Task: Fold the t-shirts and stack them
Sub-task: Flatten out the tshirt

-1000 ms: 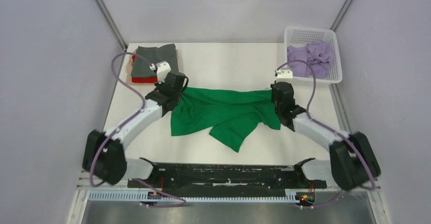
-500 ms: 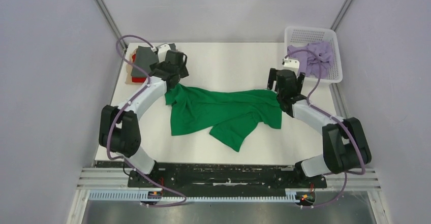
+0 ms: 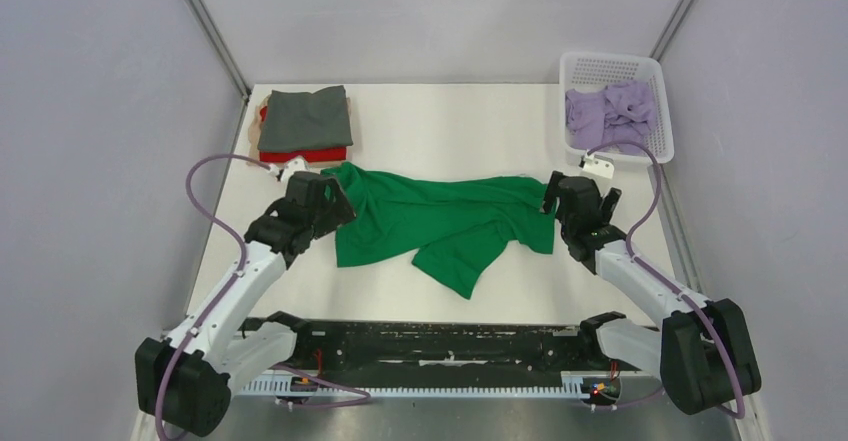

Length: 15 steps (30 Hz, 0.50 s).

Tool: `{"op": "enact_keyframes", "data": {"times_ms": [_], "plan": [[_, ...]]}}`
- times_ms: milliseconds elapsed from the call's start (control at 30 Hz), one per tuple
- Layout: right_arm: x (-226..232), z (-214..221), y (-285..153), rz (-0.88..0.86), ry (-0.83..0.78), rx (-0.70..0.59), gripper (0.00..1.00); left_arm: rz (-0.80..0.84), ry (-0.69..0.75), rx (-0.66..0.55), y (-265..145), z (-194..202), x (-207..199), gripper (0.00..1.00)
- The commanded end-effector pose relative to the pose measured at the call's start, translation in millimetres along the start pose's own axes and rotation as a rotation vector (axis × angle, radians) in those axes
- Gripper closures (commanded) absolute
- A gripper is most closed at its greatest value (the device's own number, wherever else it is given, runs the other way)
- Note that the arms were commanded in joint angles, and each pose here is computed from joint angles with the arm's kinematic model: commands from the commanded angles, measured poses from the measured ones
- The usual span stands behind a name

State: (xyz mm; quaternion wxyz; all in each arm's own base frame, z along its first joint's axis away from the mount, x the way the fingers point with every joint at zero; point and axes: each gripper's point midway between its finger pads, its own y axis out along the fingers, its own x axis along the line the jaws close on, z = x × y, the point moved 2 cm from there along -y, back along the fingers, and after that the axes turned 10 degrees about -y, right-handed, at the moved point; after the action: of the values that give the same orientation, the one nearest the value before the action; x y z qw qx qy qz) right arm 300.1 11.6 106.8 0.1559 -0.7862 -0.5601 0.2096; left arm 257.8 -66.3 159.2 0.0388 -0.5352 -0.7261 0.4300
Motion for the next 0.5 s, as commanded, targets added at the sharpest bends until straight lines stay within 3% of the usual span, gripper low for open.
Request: {"op": "enact_keyframes", "data": {"times_ms": [0,200,300,467], "plan": [[4.7,-3.5,-4.3,-0.029,0.043,0.006,0.02,-0.094,-0.053,0.213,7.2,60.8,32.6,0.00],[-2.9,2.1,-3.2,0.016,-0.002,0.038,0.02,-0.221,-0.026,0.320,22.1,95.1,62.1,0.02],[-6.0,4.9,-2.7,0.034,-0.010,0.041,0.02,-0.226,-0.022,0.326,26.1,96.9,62.0,0.15],[-4.2,6.2,-1.7,0.026,-0.018,0.051,0.02,-0.216,-0.027,0.313,32.3,93.2,55.8,0.27]]}}
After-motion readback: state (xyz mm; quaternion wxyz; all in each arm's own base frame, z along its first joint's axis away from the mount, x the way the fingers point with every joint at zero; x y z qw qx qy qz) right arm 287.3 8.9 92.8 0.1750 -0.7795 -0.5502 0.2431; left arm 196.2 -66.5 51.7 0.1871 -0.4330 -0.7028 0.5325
